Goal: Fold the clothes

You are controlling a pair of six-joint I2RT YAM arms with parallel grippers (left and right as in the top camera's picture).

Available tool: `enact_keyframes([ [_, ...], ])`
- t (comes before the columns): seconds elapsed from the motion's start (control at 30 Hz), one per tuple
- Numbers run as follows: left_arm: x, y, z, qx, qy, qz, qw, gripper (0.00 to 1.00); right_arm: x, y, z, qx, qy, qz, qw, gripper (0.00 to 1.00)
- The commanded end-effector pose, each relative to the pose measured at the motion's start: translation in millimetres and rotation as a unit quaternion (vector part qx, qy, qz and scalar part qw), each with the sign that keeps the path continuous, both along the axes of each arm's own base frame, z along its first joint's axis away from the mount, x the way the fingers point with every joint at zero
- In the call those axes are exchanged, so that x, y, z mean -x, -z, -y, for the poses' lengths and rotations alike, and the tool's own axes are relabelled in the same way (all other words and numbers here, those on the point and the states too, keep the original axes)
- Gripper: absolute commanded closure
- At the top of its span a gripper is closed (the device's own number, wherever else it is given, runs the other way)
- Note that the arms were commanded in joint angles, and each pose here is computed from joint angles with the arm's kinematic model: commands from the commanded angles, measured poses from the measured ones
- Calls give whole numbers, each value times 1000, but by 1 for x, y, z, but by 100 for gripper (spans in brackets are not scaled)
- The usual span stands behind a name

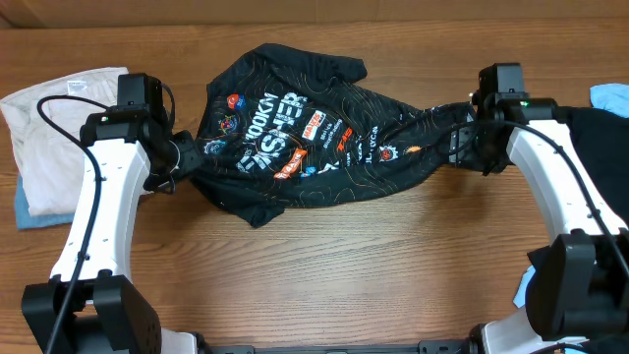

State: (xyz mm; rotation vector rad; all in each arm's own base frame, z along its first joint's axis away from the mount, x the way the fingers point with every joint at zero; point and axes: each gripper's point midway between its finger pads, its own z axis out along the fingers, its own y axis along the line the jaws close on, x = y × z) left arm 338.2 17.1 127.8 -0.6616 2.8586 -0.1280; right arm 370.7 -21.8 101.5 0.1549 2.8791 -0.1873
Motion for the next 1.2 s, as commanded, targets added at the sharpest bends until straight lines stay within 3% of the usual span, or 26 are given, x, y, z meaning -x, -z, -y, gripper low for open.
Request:
enact_keyframes([
  [0.0,-2,-1,0,-8,12,3,1000,96,-2,-1,-8,-27,0,6,1000,21],
  [0.23,-1,-1,0,-7,12,3,1000,96,-9,7,-22,-67,-11,8,998,38],
  [0.33,-2,-1,0,-8,12,3,1000,96,-9,18,-36,-104,-19,-7,994,37],
  [0.9,-2,-1,0,-8,12,3,1000,96,-28,81,-38,-111,-10,-30,993,39],
  [1.07,-2,-1,0,-8,12,4,1000,96,-29,93,-38,-111,-8,-36,993,51],
  [1.17,-2,-1,0,-8,12,4,1000,96,-30,93,-38,-111,-8,-35,993,70],
])
